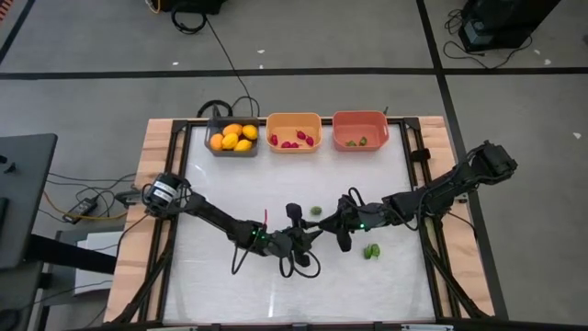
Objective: Sort produce into baskets
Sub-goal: Put the green chili pepper into the orange bin
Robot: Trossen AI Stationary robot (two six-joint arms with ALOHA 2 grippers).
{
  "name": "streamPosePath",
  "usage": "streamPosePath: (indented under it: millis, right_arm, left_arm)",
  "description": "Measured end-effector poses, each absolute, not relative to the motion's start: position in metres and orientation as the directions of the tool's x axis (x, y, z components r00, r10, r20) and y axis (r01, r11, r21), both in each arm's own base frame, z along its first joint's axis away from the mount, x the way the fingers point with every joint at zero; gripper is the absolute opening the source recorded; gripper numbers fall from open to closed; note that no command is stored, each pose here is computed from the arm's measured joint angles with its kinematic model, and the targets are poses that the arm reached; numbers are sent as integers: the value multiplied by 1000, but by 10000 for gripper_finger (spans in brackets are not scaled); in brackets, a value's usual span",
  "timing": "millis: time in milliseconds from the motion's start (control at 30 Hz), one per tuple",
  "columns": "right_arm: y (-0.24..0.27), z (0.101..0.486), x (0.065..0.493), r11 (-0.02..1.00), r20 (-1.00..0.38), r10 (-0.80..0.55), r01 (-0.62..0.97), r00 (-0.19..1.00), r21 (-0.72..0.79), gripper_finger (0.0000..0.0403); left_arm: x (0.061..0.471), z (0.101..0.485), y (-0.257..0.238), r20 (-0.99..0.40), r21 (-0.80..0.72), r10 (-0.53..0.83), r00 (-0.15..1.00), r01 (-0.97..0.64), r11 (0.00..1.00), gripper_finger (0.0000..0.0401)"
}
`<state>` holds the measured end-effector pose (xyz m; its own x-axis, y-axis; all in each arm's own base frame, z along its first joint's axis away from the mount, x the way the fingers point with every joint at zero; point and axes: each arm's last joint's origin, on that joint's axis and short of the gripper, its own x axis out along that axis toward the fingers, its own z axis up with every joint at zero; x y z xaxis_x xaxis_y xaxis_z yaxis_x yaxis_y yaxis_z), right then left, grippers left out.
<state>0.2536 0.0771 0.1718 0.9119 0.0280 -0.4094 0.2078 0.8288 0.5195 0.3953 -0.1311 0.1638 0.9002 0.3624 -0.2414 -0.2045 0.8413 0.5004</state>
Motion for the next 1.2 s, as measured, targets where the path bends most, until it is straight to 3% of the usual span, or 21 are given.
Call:
streamPosePath:
  millis: [133,267,400,600,900,1067,1200]
  right_arm:
    - [75,169,252,868,-432,-15,226,902,442,66]
    - [64,158,247,909,-525,-195,355,828,221,59]
    - [47,150,244,927,-596,-276,373,754,43,71]
    - [27,149,250,922,-586,-318,386,745,-9,130]
    - [22,110,273,940,-599,-251,339,760,36,217]
    - [18,91,277,932,-621,-263,361,738,34,217]
    - [15,86,279,918,-614,-276,392,739,59,180]
  left_arm:
    - [394,162,-129,-249,521,420,872,-245,818,135]
    - [390,155,-123,-284,546,522,804,-312,778,160]
    - [391,145,-108,-435,394,392,811,-220,892,169]
    - [398,142,-87,-528,194,204,825,-117,974,170]
    - [372,157,-67,-563,165,227,795,-160,973,170]
    - [353,146,-62,-513,118,204,834,-168,979,170]
    - [342,135,-59,-500,76,199,843,-186,980,170]
